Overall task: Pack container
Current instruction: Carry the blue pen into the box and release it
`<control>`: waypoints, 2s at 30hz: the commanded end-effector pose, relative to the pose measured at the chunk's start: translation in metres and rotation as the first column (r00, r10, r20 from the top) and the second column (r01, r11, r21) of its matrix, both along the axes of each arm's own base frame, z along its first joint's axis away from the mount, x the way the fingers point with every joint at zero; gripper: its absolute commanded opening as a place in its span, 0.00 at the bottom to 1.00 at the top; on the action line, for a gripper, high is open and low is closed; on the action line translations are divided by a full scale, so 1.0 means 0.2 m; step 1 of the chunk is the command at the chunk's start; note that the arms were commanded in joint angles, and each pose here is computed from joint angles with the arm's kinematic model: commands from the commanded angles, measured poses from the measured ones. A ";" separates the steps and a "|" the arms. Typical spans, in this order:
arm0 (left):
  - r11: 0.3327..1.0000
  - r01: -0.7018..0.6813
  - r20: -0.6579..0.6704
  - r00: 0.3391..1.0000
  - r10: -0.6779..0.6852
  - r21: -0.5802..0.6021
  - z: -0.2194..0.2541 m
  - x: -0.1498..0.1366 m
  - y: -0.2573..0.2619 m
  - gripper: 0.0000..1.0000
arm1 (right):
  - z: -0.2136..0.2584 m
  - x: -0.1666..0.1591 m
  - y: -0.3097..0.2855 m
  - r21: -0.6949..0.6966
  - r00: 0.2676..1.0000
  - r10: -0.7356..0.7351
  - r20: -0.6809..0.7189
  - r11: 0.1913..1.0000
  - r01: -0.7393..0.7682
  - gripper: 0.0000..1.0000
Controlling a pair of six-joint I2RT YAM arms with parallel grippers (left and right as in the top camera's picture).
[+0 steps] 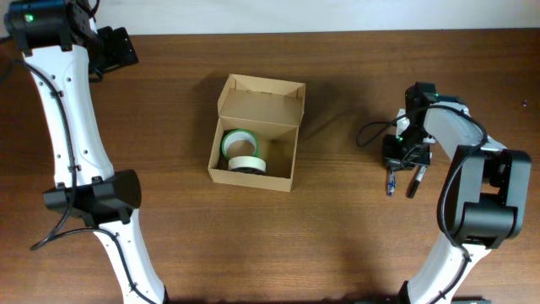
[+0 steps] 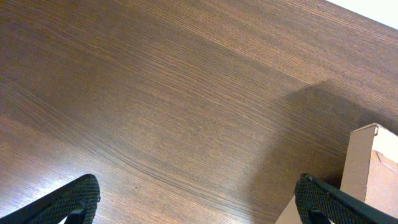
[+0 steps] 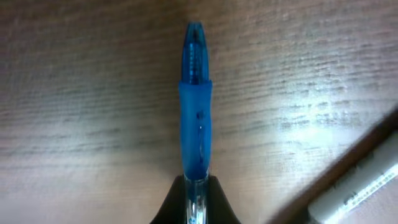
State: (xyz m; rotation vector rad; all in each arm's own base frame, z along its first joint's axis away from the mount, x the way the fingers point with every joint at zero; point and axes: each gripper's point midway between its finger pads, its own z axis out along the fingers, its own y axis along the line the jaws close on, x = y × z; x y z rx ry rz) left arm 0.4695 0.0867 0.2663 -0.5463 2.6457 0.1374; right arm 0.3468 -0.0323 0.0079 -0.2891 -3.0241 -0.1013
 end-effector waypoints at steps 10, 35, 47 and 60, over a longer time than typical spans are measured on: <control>1.000 0.005 -0.005 1.000 -0.005 0.011 0.00 -0.01 0.01 1.00 | 1.16 0.38 0.37 -0.021 0.801 0.350 0.486 0.921 -0.389 0.04; 1.000 0.005 -0.005 1.000 -0.005 0.011 0.00 -0.01 0.01 1.00 | 0.71 -0.14 1.72 -0.075 0.019 0.970 0.243 0.039 -0.996 0.04; 1.000 0.005 -0.005 1.000 -0.005 0.011 0.00 -0.01 0.01 1.00 | 0.45 -0.10 1.75 -0.007 0.004 0.980 0.201 0.006 -1.000 0.04; 1.000 0.005 -0.005 1.000 -0.005 0.011 0.00 -0.01 0.01 1.00 | 0.44 -0.02 1.70 -0.025 0.014 0.977 0.212 0.020 -0.999 0.04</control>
